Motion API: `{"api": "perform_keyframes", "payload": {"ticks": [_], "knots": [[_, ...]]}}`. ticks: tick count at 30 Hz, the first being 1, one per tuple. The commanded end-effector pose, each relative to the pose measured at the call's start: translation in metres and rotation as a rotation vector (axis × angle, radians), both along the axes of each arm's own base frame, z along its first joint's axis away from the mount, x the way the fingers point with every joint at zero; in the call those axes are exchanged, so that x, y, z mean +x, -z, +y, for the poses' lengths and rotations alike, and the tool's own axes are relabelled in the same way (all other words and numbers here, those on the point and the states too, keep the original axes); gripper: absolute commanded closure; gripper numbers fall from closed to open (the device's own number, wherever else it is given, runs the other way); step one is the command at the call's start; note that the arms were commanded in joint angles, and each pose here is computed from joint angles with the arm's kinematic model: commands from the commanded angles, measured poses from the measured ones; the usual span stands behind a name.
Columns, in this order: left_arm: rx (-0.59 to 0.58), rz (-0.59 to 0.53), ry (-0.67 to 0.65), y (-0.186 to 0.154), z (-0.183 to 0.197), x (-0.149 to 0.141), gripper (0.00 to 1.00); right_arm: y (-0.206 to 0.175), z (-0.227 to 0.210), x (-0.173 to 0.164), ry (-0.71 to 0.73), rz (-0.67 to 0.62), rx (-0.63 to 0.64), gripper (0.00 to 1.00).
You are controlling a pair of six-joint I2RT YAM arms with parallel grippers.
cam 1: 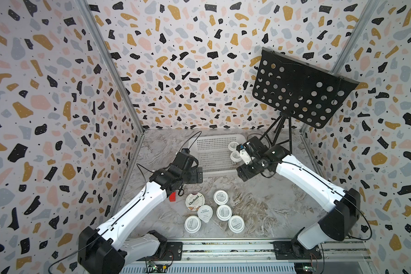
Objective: Put the yogurt in the basket
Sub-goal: Pick up the yogurt from the center of the board.
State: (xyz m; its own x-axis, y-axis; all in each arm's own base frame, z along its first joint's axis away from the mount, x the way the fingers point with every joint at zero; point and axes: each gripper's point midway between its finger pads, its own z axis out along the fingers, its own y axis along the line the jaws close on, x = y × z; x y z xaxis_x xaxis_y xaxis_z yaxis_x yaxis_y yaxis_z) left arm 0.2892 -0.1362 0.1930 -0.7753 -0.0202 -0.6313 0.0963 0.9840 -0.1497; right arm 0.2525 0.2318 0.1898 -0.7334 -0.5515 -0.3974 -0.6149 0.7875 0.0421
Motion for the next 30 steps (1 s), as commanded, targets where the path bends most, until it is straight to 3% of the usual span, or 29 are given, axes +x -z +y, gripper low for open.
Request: {"api": "perform_keyframes", "payload": {"ticks": [1, 8, 12, 18, 30], "knots": [[-0.021, -0.025, 0.005, -0.009, 0.000, -0.001, 0.00, 0.007, -0.008, -0.047, -0.041, 0.053, 0.009, 0.17], [-0.020, -0.037, 0.000, -0.012, 0.002, -0.002, 0.00, 0.031, -0.006, -0.107, -0.134, 0.072, -0.052, 0.16], [-0.017, -0.039, -0.002, -0.012, 0.003, -0.002, 0.00, 0.041, 0.004, -0.131, -0.199, 0.072, -0.077, 0.10], [-0.012, -0.040, -0.007, -0.012, 0.004, -0.001, 0.00, 0.055, 0.021, -0.149, -0.277, 0.064, -0.085, 0.00], [0.003, -0.047, -0.014, -0.012, 0.007, -0.001, 0.00, 0.087, 0.042, -0.158, -0.323, 0.097, -0.113, 0.00]]}}
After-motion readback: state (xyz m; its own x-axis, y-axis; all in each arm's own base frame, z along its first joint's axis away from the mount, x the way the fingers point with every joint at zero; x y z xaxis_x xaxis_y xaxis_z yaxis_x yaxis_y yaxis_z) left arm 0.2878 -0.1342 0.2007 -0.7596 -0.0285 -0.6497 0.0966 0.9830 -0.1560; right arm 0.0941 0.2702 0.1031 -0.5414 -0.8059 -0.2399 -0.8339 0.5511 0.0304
